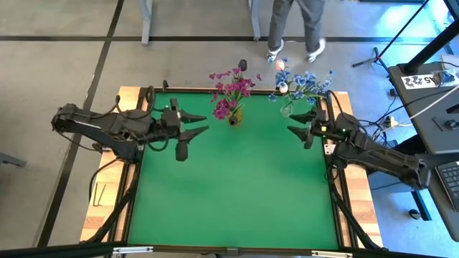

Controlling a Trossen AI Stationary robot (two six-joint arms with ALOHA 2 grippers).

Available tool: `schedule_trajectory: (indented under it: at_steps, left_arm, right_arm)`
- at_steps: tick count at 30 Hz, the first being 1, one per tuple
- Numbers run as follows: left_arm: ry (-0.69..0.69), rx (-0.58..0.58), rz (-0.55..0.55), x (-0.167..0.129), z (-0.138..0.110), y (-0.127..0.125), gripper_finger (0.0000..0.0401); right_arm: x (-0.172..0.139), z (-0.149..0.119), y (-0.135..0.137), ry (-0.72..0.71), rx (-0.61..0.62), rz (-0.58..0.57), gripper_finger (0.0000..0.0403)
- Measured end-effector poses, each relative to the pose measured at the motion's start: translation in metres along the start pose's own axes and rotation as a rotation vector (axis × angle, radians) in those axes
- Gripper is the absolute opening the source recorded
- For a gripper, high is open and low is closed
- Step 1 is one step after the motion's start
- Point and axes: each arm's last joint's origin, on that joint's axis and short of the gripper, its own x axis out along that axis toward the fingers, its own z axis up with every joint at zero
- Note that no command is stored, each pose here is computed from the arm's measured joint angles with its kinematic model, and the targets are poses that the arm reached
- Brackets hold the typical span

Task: Sort flowers into vase by color
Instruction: Return to Home Position

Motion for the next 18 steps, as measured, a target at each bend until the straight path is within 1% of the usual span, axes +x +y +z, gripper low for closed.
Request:
schedule_trajectory:
  at_steps: [5,8,11,14,18]
  left_arm:
    - [0.036,0.000,0.047,-0.001,-0.006,0.001,0.0135]
    - [0.048,0.002,0.088,-0.003,-0.013,0.001,0.0135]
    - [0.041,-0.003,0.130,-0.013,-0.020,0.004,0.0132]
    - [0.026,-0.022,0.121,-0.024,-0.030,0.010,0.0116]
    - [-0.010,-0.054,0.090,-0.036,-0.058,0.017,0.0079]
  right_arm:
    - [0.003,-0.001,0.020,-0.028,-0.033,0.019,0.0235]
    - [0.003,-0.003,0.032,-0.037,-0.069,0.024,0.0215]
    - [0.001,-0.006,0.043,-0.034,-0.115,0.037,0.0201]
    - [-0.001,-0.009,0.052,-0.030,-0.172,0.090,0.0189]
    - [-0.004,-0.011,0.061,-0.019,-0.227,0.171,0.0168]
